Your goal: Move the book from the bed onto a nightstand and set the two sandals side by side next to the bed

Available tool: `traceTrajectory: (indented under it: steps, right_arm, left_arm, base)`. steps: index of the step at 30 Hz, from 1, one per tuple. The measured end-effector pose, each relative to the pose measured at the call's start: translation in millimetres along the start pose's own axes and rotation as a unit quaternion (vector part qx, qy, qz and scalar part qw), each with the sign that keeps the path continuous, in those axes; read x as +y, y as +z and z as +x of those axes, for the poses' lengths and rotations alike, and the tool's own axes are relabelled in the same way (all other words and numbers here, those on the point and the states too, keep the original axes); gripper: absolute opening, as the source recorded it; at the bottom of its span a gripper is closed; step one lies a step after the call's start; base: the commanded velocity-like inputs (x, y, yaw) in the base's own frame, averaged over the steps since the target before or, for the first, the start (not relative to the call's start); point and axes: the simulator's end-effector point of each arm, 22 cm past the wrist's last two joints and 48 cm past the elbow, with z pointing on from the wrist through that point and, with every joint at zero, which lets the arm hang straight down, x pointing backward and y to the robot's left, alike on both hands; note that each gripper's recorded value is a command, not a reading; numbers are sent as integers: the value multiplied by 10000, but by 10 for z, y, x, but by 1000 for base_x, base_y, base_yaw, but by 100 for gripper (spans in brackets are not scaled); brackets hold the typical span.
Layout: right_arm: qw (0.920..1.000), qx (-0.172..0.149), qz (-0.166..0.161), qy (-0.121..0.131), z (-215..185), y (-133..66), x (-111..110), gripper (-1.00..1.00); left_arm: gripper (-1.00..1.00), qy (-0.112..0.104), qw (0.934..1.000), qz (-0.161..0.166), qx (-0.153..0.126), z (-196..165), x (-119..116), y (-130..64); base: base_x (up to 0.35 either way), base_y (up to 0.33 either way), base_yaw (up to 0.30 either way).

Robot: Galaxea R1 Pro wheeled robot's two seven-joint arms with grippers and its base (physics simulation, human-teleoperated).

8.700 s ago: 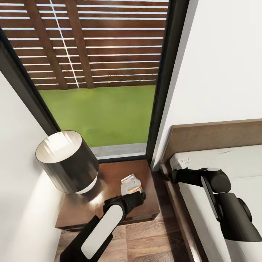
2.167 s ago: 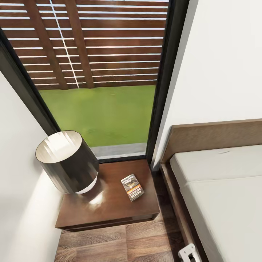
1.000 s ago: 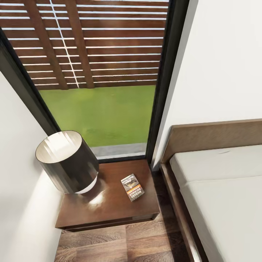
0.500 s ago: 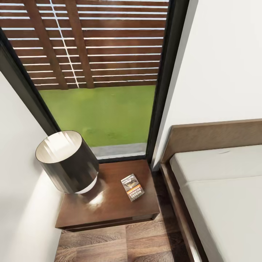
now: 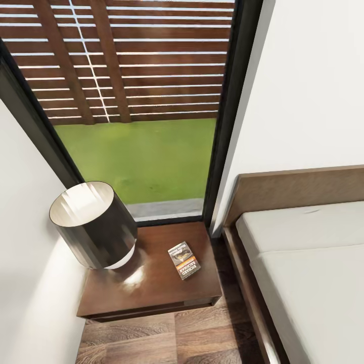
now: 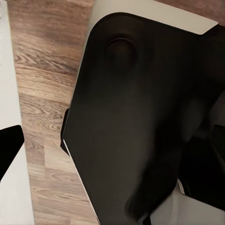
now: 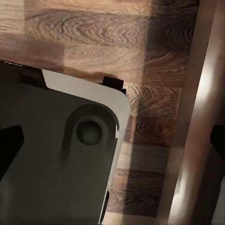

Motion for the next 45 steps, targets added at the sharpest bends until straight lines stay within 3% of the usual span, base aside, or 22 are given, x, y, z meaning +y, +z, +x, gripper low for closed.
traceTrajectory:
  steps: [7, 21, 34, 45]
  right_arm:
    - [9998, 135, 154, -1, 207, -9, -107, 100]
    - [9987, 472, 187, 48, 559, -29, -117, 100]
    - [9942, 1051, 184, 130, 1148, -127, -123, 100]
    - [9926, 1191, 176, 162, 1310, -166, -113, 100]
  left_arm:
    - [100, -11, 10000, -21, -11, -8, 32, 2]
    - [100, -12, 10000, -83, -35, -41, 127, 5]
    - [100, -11, 9998, -217, -12, -29, 293, 14]
    - [100, -3, 9993, -368, 61, 33, 447, 24]
  base:
    - [0, 0, 0]
    - [0, 0, 0]
    - [0, 0, 0]
    - [0, 0, 0]
